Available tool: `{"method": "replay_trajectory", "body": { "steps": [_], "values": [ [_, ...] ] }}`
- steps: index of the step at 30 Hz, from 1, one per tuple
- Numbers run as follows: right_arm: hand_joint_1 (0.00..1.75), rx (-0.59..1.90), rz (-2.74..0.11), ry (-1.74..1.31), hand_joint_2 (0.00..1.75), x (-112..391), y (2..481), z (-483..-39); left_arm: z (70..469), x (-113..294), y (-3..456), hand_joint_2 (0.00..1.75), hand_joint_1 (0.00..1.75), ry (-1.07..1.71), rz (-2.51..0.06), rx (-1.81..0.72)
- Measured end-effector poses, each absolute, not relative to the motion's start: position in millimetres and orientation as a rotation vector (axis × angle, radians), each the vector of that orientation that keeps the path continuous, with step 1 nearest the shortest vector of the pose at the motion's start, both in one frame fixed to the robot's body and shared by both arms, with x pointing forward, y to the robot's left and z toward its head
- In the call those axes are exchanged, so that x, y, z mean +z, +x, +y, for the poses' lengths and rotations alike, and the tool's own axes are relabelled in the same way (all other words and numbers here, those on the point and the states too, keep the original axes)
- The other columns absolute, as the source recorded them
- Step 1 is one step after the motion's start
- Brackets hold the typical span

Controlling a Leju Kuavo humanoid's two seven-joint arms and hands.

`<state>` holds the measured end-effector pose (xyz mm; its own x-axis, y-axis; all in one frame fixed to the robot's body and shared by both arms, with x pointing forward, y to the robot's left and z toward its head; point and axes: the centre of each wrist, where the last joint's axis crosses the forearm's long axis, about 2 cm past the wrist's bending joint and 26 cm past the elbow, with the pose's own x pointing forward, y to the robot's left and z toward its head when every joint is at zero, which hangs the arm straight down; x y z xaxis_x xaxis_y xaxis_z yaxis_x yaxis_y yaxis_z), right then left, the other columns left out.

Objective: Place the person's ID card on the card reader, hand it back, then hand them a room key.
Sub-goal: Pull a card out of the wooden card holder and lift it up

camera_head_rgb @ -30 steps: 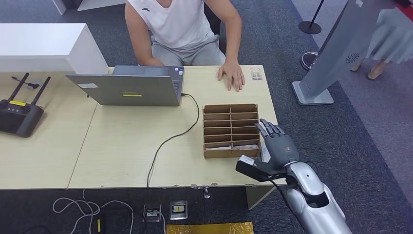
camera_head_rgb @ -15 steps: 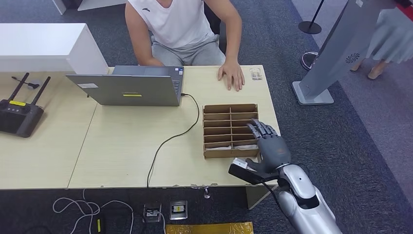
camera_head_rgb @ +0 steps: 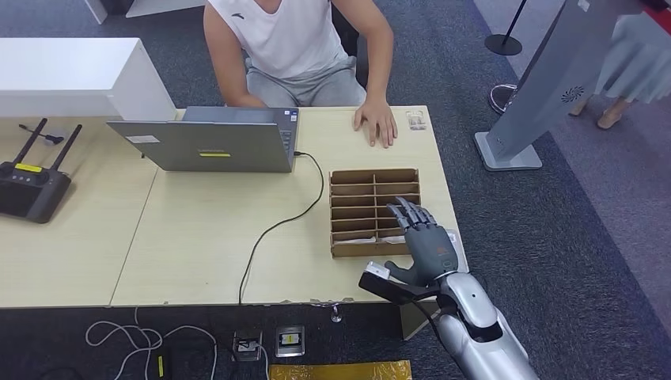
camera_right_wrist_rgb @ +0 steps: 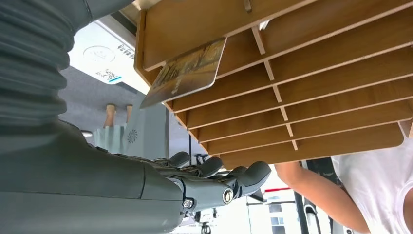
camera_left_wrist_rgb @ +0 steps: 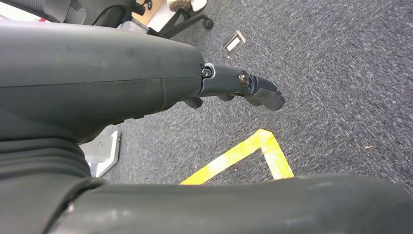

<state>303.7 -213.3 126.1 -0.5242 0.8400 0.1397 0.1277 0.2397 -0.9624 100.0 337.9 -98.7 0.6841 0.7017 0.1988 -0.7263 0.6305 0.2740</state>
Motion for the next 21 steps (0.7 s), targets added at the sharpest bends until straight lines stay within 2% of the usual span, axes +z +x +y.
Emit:
{"method": "replay_trajectory", "body": {
  "steps": [12, 21],
  "values": [
    [0.0, 1.308, -1.779, -0.902, 1.75, 115, 304, -216, 338, -99, 100, 0.0, 0.0, 0.348, -0.071, 0.832],
    [0.0, 1.193, -1.838, -0.968, 1.75, 115, 307, -223, 337, -99, 100, 0.0, 0.0, 0.362, -0.068, 0.84]
  ]
}}
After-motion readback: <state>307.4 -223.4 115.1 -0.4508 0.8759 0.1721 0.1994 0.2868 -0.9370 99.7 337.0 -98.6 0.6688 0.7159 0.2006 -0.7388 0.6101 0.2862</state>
